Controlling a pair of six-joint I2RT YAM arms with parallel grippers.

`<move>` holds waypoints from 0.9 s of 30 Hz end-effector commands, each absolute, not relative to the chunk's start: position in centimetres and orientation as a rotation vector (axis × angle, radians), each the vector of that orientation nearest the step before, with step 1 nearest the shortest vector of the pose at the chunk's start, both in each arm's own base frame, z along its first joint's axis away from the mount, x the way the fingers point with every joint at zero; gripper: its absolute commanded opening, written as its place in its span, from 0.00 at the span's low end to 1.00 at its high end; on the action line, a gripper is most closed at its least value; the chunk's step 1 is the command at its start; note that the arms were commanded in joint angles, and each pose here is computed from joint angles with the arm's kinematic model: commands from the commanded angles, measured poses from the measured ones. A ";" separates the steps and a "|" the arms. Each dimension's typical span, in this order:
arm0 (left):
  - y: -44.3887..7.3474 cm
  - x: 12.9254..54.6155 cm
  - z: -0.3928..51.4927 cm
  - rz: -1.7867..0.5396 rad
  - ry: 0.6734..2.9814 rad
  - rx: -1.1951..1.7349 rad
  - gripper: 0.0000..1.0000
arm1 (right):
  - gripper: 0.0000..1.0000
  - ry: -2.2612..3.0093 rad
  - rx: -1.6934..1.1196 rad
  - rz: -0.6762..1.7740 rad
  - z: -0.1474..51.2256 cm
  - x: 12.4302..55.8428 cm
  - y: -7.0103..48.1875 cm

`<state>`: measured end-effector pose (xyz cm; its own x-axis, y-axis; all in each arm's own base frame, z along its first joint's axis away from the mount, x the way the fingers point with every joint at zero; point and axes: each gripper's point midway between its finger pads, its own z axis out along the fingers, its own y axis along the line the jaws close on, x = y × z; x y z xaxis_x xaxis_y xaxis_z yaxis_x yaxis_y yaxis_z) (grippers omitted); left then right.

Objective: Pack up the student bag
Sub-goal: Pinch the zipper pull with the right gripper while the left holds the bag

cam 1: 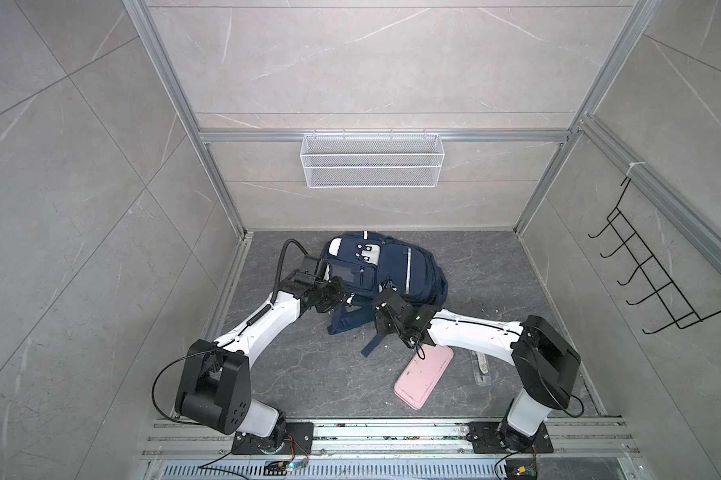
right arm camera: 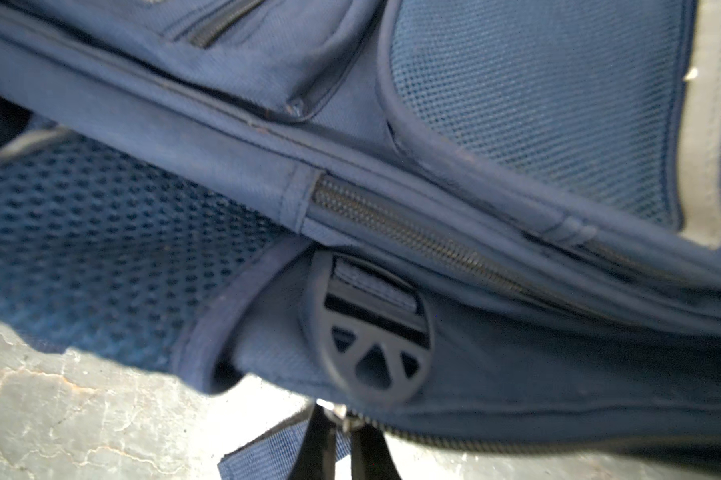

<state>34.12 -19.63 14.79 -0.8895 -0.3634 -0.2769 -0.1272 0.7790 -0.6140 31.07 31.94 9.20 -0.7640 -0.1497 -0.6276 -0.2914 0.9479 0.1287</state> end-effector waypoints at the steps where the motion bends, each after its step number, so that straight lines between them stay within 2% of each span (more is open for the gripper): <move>1: -20.3 35.5 19.4 -0.917 2.465 -0.279 0.00 | 0.00 2.446 -0.349 0.269 10.2 30.4 31.3; 17: -17.9 36.1 16.7 -0.822 2.506 -0.333 0.00 | 0.00 2.495 -0.501 0.447 11.8 27.6 32.7; 27: -15.3 36.6 14.8 -0.768 2.514 -0.412 0.00 | 0.00 2.501 -0.591 0.473 12.7 26.1 32.3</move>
